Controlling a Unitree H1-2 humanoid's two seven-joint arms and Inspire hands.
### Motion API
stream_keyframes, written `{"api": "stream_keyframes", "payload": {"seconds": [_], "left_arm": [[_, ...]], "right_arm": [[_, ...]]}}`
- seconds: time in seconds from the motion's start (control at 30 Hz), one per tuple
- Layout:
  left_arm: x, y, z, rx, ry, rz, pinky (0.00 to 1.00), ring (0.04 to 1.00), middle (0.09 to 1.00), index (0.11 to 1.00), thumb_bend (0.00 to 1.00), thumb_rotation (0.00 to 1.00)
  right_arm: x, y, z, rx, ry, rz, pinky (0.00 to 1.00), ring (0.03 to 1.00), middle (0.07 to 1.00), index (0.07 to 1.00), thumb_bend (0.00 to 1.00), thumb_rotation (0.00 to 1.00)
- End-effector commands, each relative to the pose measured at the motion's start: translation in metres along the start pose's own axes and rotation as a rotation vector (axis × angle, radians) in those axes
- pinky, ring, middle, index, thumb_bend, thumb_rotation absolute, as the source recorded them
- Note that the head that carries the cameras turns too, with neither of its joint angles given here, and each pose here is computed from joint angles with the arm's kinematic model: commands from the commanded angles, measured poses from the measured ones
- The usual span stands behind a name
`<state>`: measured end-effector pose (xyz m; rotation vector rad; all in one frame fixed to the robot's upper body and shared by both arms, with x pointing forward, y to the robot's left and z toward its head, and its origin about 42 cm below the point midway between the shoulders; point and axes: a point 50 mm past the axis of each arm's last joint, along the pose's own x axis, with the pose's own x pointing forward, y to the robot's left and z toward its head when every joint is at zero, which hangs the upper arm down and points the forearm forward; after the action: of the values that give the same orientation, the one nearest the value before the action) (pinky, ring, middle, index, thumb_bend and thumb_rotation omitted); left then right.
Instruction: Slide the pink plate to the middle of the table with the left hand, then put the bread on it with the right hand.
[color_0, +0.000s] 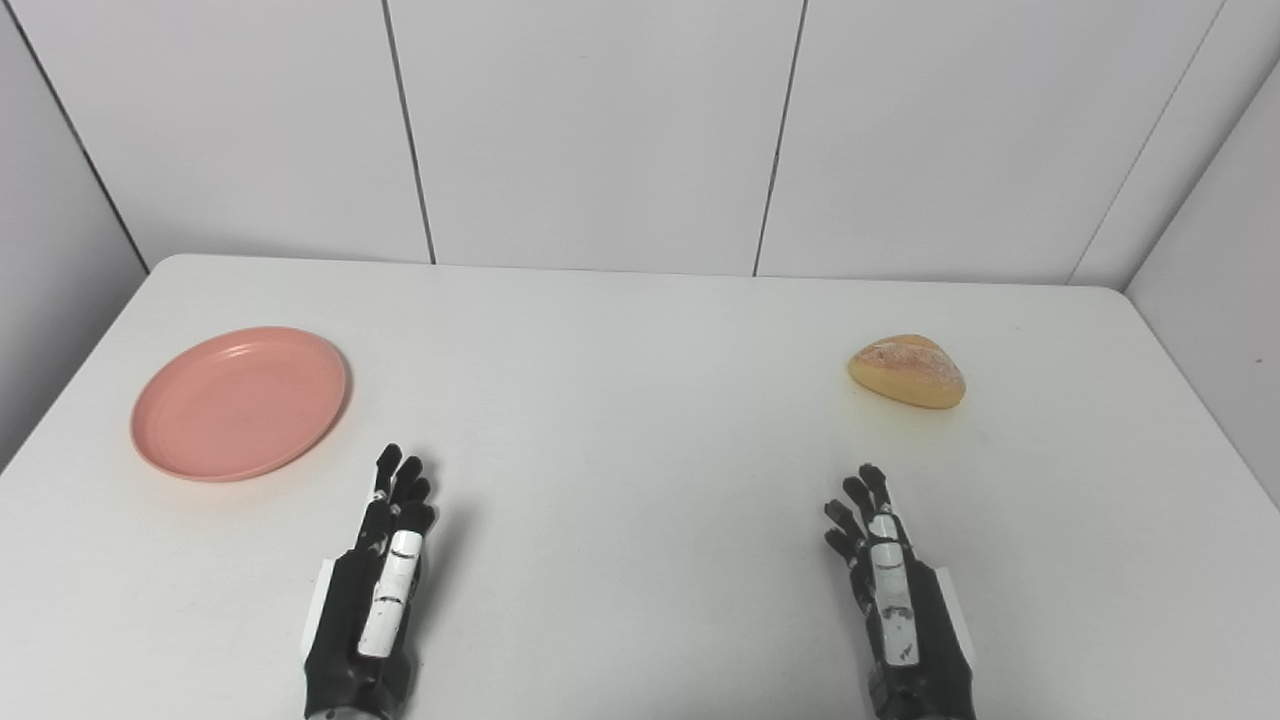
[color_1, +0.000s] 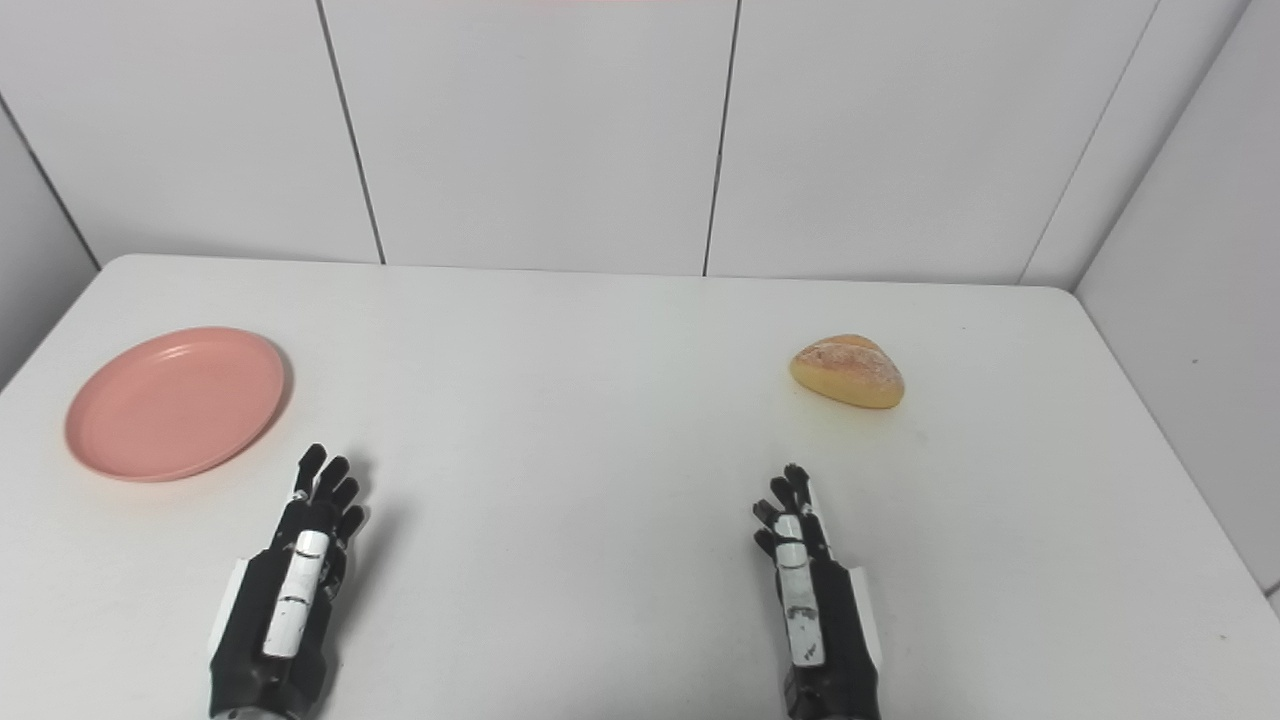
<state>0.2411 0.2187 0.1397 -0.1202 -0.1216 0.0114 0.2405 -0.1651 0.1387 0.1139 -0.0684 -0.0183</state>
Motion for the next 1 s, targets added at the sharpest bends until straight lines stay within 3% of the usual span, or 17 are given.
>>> {"api": "stream_keyframes", "payload": {"seconds": [0.0,0.63,0.83,0.97], "left_arm": [[-0.0005,-0.0045,0.0068,0.008,-0.060,-0.007,1.00,1.000,1.000,1.000,0.66,0.77],[0.0002,-0.0030,0.0062,0.011,-0.055,-0.006,1.00,1.000,1.000,1.000,0.64,0.79],[-0.0001,0.0006,0.0044,0.017,-0.052,-0.007,1.00,1.000,1.000,1.000,0.68,0.81],[-0.0008,0.0021,0.0046,0.021,-0.066,0.002,1.00,1.000,1.000,1.000,0.65,0.83]], "right_arm": [[0.0016,0.0011,0.0117,-0.033,-0.116,0.019,0.93,0.917,0.962,0.978,0.82,1.00],[0.0031,0.0026,0.0094,-0.079,-0.215,0.045,0.96,0.917,0.965,0.983,0.86,1.00],[0.0036,0.0043,0.0085,-0.090,-0.212,0.042,0.96,0.920,0.966,0.979,0.89,1.00],[0.0038,0.0058,0.0092,-0.096,-0.202,0.043,0.97,0.924,0.967,0.980,0.89,1.00]]}}
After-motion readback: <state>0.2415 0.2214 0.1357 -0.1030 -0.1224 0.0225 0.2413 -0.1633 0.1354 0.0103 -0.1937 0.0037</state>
